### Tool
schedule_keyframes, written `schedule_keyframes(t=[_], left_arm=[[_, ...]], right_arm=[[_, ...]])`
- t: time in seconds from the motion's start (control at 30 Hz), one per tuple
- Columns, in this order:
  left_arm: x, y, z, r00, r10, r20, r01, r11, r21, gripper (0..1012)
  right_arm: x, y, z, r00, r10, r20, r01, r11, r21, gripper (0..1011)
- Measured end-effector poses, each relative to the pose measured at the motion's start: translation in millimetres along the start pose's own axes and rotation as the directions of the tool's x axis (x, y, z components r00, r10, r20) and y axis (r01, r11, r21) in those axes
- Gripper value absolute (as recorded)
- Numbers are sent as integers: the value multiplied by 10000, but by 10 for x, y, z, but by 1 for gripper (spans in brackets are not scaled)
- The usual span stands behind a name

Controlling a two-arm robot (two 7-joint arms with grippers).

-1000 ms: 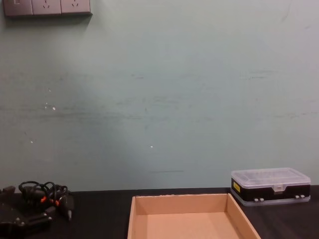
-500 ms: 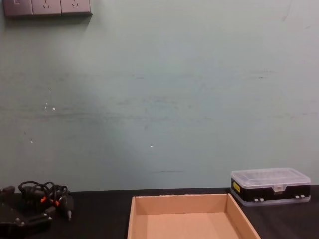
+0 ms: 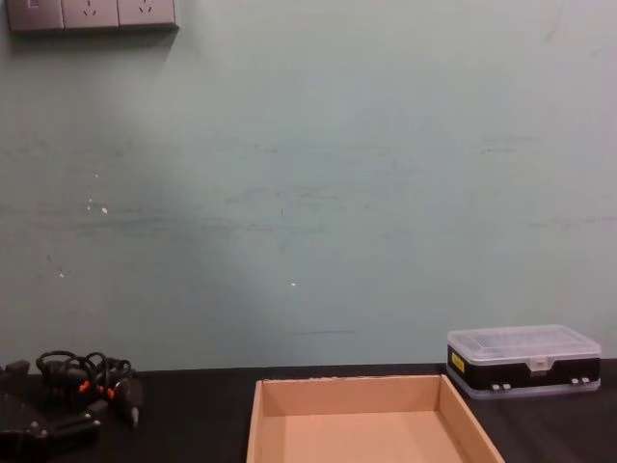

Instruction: Use one hand to pick up the angle iron from the table and place it into the box.

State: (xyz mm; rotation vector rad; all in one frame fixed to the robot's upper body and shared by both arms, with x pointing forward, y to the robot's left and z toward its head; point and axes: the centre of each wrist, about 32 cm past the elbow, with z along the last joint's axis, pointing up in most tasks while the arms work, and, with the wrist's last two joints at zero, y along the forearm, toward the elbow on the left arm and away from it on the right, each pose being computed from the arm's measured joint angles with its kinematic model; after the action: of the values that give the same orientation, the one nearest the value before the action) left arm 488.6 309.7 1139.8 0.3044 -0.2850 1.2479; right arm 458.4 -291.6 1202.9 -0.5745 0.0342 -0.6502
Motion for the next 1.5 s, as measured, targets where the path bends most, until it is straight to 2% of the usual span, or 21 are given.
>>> schedule_keyframes(t=[0.3, 0.53, 0.63, 0.73, 0.87, 1.03, 1.27, 1.5], left_arm=[[0, 0, 0, 10000, 1, 0, -1, 10000, 0, 1000], [0, 0, 0, 10000, 1, 1, -1, 10000, -1, 1000], [0, 0, 0, 10000, 1, 0, -1, 10000, 0, 1000], [0, 0, 0, 10000, 1, 0, -1, 10000, -1, 1000], [0, 0, 0, 10000, 1, 1, -1, 10000, -1, 1000], [0, 0, 0, 10000, 0, 1, 0, 10000, 0, 1000], [0, 0, 0, 10000, 0, 1, 0, 10000, 0, 1000], [0, 0, 0, 10000, 0, 1, 0, 10000, 1, 1000]], right_arm=[[64, -87, 226, 9971, -744, -160, 755, 9935, 852, 86], [128, 39, 426, 9924, -1156, -410, 1200, 9844, 1284, 86], [148, 143, 502, 9907, -1271, -479, 1324, 9824, 1318, 86], [179, 326, 584, 9877, -1447, -596, 1512, 9806, 1250, 86], [210, 460, 628, 9852, -1556, -712, 1630, 9802, 1126, 86], [293, 702, 711, 9805, -1744, -906, 1824, 9792, 893, 86], [371, 943, 762, 9761, -1916, -1024, 1978, 9787, 542, 86], [382, 1117, 746, 9744, -2008, -1011, 2035, 9789, 169, 86]])
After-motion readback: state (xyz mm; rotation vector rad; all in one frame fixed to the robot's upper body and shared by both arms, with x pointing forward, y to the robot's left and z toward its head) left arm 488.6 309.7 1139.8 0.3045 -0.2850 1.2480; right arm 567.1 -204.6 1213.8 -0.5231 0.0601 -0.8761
